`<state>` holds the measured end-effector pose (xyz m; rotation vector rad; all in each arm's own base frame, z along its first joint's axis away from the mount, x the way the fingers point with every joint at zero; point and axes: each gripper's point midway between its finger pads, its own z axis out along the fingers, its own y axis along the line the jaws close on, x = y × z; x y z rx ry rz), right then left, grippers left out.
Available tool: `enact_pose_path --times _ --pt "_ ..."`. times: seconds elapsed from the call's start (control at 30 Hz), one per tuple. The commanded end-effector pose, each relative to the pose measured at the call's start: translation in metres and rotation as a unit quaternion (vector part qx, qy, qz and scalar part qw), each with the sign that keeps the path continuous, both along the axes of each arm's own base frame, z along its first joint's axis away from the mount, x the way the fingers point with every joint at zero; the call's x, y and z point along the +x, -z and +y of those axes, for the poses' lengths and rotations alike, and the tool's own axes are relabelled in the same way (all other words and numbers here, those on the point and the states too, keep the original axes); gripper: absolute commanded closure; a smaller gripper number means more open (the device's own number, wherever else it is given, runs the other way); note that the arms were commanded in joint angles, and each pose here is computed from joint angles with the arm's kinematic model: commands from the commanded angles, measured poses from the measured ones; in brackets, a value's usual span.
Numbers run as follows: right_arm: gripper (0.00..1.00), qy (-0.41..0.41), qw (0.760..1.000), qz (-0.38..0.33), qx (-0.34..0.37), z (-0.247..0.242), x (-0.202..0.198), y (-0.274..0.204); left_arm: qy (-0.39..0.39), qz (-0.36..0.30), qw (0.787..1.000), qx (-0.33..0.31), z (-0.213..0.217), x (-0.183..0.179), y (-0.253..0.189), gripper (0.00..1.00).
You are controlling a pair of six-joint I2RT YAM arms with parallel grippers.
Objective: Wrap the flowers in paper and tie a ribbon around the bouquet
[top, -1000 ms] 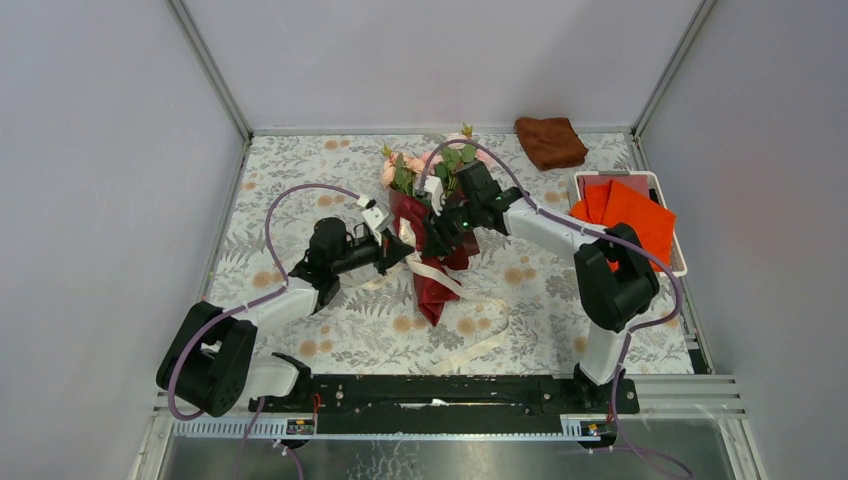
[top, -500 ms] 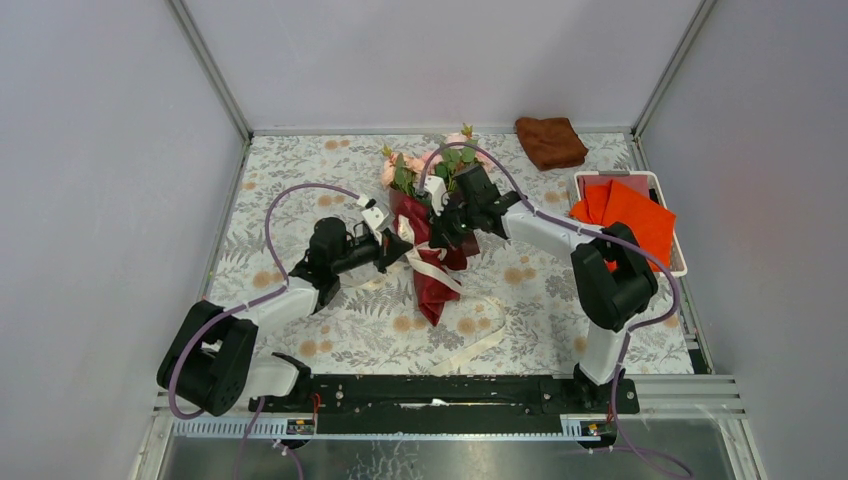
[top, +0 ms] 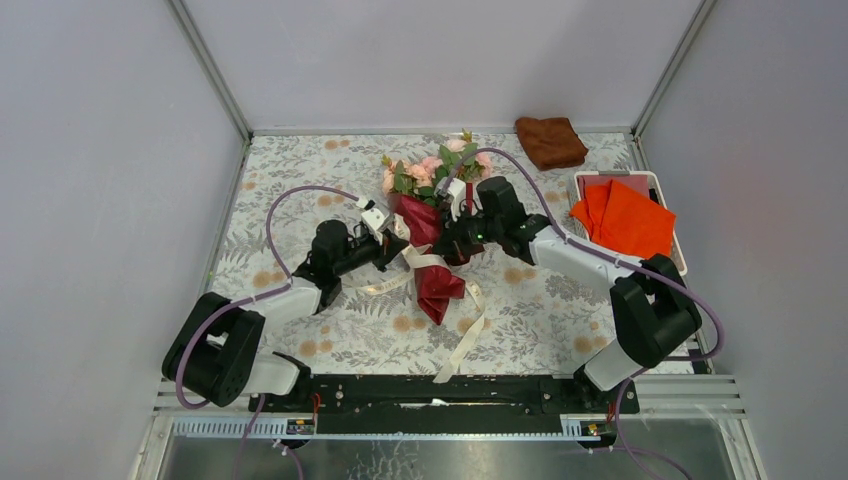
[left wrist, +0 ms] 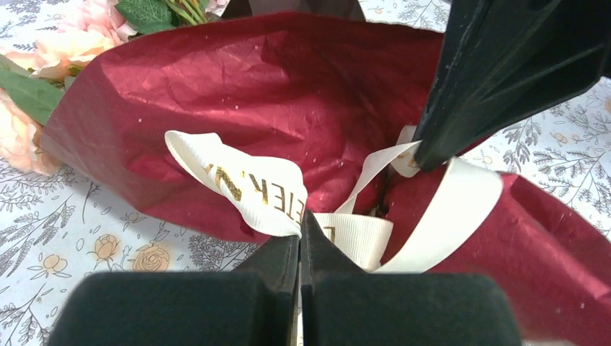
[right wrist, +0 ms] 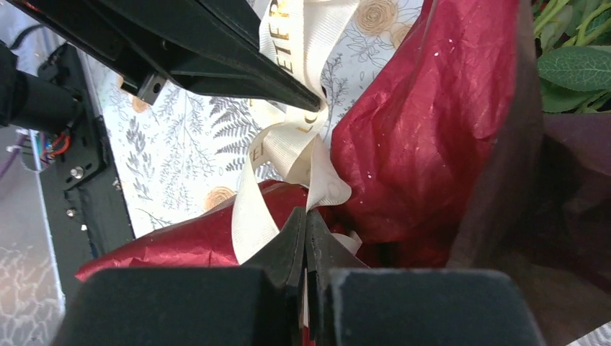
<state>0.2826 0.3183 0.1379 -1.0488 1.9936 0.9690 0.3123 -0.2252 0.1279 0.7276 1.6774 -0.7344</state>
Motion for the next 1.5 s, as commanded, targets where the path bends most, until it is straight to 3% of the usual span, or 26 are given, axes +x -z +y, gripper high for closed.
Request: enact_pose_path --times 0.0,0.1,0.2,0.23,0.5,0.67,0.73,0.8,0.87,0.93,1.0,1.13,1.33,1.4,1.47 --pt "1.0 0.001 0.997 0.0 0.078 0.019 0.0 -0.03 0.034 -0.035 0.999 -0.014 -0.007 -0.005 -0.012 1.0" --pt "1.0 0.013 0.997 0.022 0.068 0.022 0.006 -0.019 0.03 -0.047 0.998 0.009 -0.004 -0.006 -0.001 0.92" --pt "1.0 0.017 0.997 0.026 0.067 0.022 0.008 -0.013 -0.059 -0.042 0.997 0.008 0.015 0.017 -0.006 0.68" --pt "1.0 0.018 0.997 0.027 0.065 0.022 0.008 -0.011 -0.074 -0.039 0.996 0.006 0.019 0.021 -0.009 0.68" --pt "1.0 0.024 0.998 0.034 0.056 0.021 0.01 -0.003 -0.195 0.083 0.977 0.007 0.054 0.01 0.009 0.32" --pt "1.0 0.025 0.998 0.038 0.051 0.019 0.009 0.001 -0.183 0.055 0.981 0.04 0.063 0.0 -0.007 0.14" --pt "1.0 0.026 0.998 0.038 0.051 0.019 0.009 0.001 -0.109 0.013 0.992 0.066 0.05 -0.011 -0.017 0.14" --pt "1.0 0.025 0.998 0.038 0.052 0.02 0.009 0.0 0.0 -0.046 0.995 0.087 0.031 -0.029 -0.03 0.22" --pt "1.0 0.025 0.998 0.038 0.051 0.02 0.009 0.001 0.149 -0.112 0.977 0.104 0.008 -0.061 -0.041 0.31" --pt "1.0 0.024 0.998 0.038 0.052 0.02 0.009 0.001 0.232 -0.133 0.958 0.105 -0.004 -0.076 -0.043 0.34" --pt "1.0 0.025 0.998 0.04 0.051 0.02 0.009 0.002 0.266 -0.124 0.949 0.114 -0.01 -0.076 -0.033 0.35" --pt "1.0 0.026 0.997 0.039 0.053 0.019 0.009 0.001 0.284 -0.125 0.94 0.14 -0.015 -0.064 -0.01 0.27" --pt "1.0 0.026 0.997 0.04 0.057 0.02 0.009 0.0 0.307 -0.127 0.93 0.155 -0.028 -0.064 0.002 0.27" --pt "1.0 0.024 0.997 0.042 0.058 0.02 0.009 0.002 0.307 -0.121 0.929 0.167 -0.032 -0.064 0.009 0.36" --pt "1.0 0.023 0.997 0.044 0.057 0.02 0.008 0.003 0.294 -0.117 0.933 0.171 -0.035 -0.059 0.013 0.53"
